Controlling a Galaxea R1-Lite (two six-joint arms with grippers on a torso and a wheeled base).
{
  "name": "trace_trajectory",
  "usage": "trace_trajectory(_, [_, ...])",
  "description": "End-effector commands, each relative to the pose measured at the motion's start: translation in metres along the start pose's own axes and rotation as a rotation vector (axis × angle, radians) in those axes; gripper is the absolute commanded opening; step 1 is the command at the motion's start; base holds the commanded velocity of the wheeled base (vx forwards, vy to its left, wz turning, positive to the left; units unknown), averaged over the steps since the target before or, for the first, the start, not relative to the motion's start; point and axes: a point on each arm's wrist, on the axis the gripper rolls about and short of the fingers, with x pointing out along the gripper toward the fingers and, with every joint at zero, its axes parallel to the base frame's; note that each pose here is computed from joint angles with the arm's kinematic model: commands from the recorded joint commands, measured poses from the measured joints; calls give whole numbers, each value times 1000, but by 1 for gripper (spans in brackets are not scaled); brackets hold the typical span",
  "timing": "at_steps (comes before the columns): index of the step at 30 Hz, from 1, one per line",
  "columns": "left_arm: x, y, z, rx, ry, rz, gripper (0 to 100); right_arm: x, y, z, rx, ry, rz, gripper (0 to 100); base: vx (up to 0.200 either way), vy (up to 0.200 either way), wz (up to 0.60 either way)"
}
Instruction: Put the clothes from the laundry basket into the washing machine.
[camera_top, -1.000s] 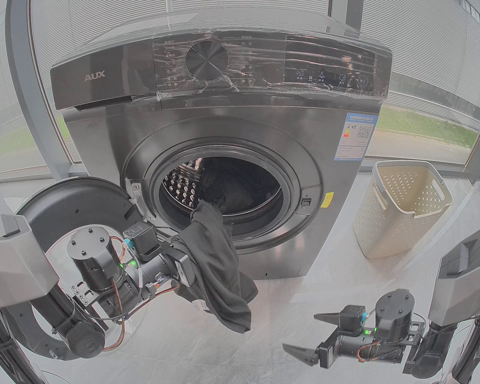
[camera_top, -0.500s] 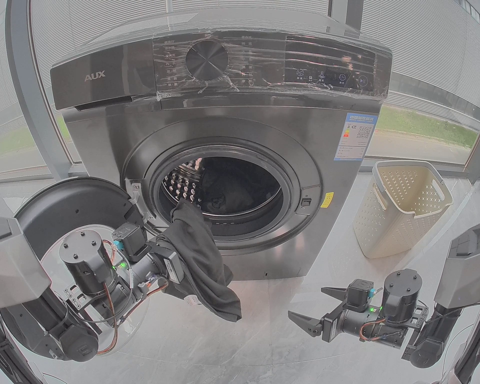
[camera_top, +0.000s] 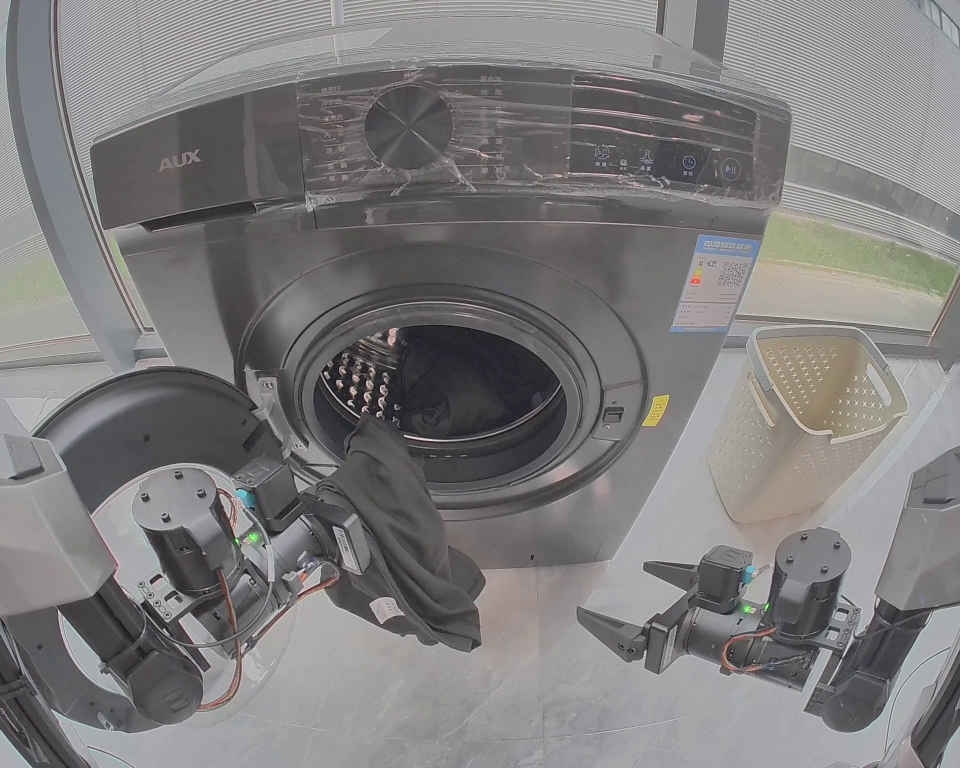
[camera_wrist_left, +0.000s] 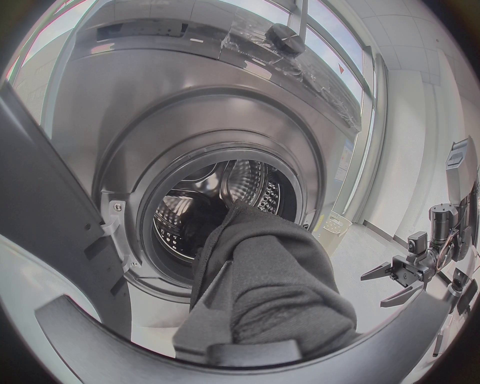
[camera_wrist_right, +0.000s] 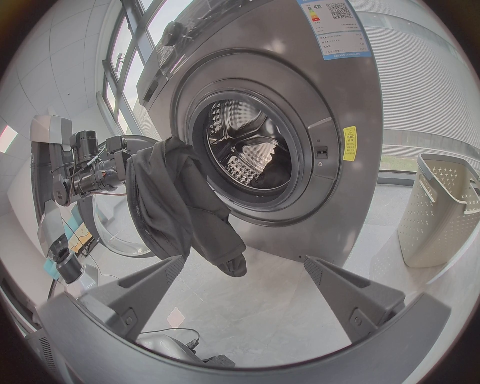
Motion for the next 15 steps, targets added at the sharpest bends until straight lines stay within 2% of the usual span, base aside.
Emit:
trace_trajectory(1, [2, 0, -2, 0, 4, 1, 0, 0, 1, 1, -2, -2, 5, 100, 0, 0, 0])
trace_trajectory(3, [3, 1, -4, 0, 10, 1, 0, 0, 2, 0, -2, -2, 7, 100, 0, 0, 0])
trace_trajectory(9, [4, 1, -5, 1, 11, 3, 0, -1, 3, 0, -4, 0, 12, 100, 200, 0, 0])
trace_trajectory(15, [3, 0, -6, 1, 15, 7, 0, -2, 4, -1, -4, 4, 13, 100, 0, 0, 0])
